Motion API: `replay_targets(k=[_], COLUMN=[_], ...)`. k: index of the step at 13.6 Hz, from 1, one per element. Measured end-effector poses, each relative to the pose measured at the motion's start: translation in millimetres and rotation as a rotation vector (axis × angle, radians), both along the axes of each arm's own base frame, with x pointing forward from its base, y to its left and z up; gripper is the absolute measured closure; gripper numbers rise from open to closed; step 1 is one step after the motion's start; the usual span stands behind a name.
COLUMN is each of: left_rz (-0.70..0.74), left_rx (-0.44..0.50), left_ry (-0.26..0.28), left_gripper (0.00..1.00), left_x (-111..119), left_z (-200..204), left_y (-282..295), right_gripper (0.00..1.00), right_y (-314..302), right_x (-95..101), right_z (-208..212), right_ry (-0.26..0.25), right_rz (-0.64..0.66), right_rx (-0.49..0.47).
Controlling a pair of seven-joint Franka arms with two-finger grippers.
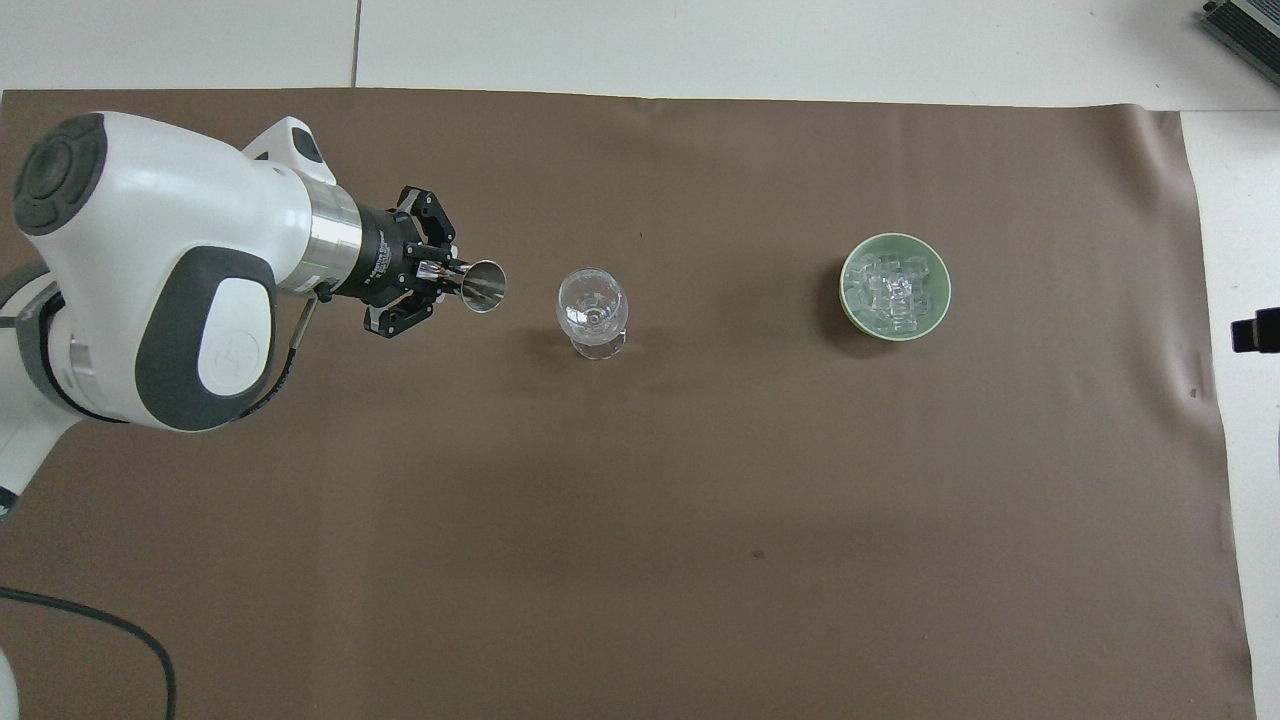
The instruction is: Pour wine and add ice with both arms
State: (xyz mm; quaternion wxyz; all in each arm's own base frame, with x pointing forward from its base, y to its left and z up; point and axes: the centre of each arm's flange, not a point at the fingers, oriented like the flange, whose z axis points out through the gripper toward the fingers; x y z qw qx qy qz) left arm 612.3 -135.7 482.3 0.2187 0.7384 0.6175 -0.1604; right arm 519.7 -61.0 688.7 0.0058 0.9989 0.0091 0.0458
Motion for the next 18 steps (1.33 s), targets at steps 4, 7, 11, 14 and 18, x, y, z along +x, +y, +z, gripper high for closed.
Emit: replay_targets(k=[4,7,11,14,18], left_rz=[0.131,0.214,0.333,0.383,0.459], left_rx=[-0.123,-0.216,-0.357,-0.406,-0.436], left_ry=[0.090,0.132,0.177,0.201,0.208], left_gripper=[0.78,0.78,0.78,0.78,0.78], left_x=[4.3,2.7,3.3,5.1,0.9], left_z=[-8.7,-28.0,-57.1,-77.3,-100.1], left_y=[65.0,103.1,139.9,157.1,175.9], right_gripper=[0.00,0.00,0.00,0.00,0.00], right_y=[-0.2,12.7,42.9,68.2,93.8], right_x=[0.0,4.5,25.7,53.5,90.7], right_z=[-0.7,-11.4,-65.1,-138.6,-228.8], right_ry=[0.002,0.004,-0.018,-0.010,-0.001], right_rz=[0.000,0.021,0.076,0.114,0.114], right_rx=[0.000,0.001,-0.002,-0.005,-0.012])
